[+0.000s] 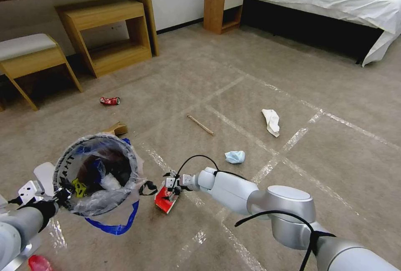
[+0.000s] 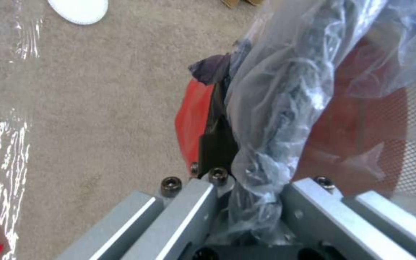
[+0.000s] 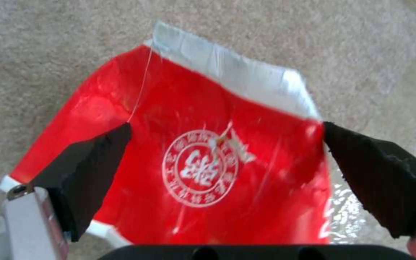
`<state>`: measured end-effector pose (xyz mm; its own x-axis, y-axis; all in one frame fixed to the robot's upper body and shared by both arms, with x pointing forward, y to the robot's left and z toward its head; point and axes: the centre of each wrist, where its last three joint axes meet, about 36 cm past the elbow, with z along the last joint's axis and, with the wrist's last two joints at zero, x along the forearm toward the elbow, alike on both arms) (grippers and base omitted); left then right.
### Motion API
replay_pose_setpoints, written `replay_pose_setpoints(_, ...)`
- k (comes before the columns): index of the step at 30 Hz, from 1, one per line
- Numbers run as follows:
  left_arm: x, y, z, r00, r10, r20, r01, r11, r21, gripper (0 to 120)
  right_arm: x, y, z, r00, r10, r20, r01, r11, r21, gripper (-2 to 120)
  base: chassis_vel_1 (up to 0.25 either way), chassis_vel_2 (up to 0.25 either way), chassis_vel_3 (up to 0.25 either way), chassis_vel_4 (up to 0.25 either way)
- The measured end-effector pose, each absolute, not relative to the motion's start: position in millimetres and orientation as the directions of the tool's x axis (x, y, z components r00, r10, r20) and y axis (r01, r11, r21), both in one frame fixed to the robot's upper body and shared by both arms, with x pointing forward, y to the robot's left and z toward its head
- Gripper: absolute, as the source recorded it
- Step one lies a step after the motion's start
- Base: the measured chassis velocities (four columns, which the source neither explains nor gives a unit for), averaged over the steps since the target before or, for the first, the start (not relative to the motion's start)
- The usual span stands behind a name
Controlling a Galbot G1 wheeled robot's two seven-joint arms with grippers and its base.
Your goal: Pick up the trash bin and place the garbage on the floor into it.
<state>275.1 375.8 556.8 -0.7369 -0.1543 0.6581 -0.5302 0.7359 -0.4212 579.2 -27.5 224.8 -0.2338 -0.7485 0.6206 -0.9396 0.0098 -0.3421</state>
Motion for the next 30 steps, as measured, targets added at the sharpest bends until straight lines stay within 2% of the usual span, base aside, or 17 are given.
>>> replay_pose_setpoints(16,276,375,557,-0.740,-0.151,0.656,-0.525,0.739,-0.422,0,563,-29,208,-0.264,-0.722,0.639,-0.938,0.037,-0.345,99,0.000,0.000,0.000,0.000)
replay_pose_setpoints(19,277,375,558,-0.741,-0.151,0.655,-0.523,0.741,-0.421,0,562,-30,207,-0.270,-0.715,0.644,-0.936,0.039,-0.350,93,0.000,0.000,0.000,0.000)
replay_pose_setpoints(23,277,375,559,-0.741,-0.153,0.654,-0.522,0.744,-0.418,0,561,-31,205,-0.272,-0.713,0.646,-0.935,0.039,-0.351,73,0.000,0.000,0.000,0.000)
replay_pose_setpoints(24,277,375,559,-0.741,-0.153,0.654,-0.522,0.744,-0.418,0,561,-31,205,-0.272,-0.713,0.646,-0.935,0.039,-0.351,73,0.000,0.000,0.000,0.000)
replay_pose_setpoints(27,278,376,559,-0.742,-0.154,0.652,-0.520,0.746,-0.416,0,561,-31,205,-0.273,-0.716,0.643,-0.934,0.038,-0.354,58,0.000,0.000,0.000,0.000)
replay_pose_setpoints(28,278,376,559,-0.742,-0.154,0.652,-0.520,0.746,-0.416,0,561,-31,205,-0.273,-0.716,0.643,-0.934,0.038,-0.354,58,0.000,0.000,0.000,0.000)
replay_pose_setpoints(30,279,376,559,-0.742,-0.152,0.653,-0.519,0.746,-0.417,0,561,-32,204,-0.280,-0.716,0.639,-0.932,0.042,-0.361,48,0.000,0.000,0.000,0.000)
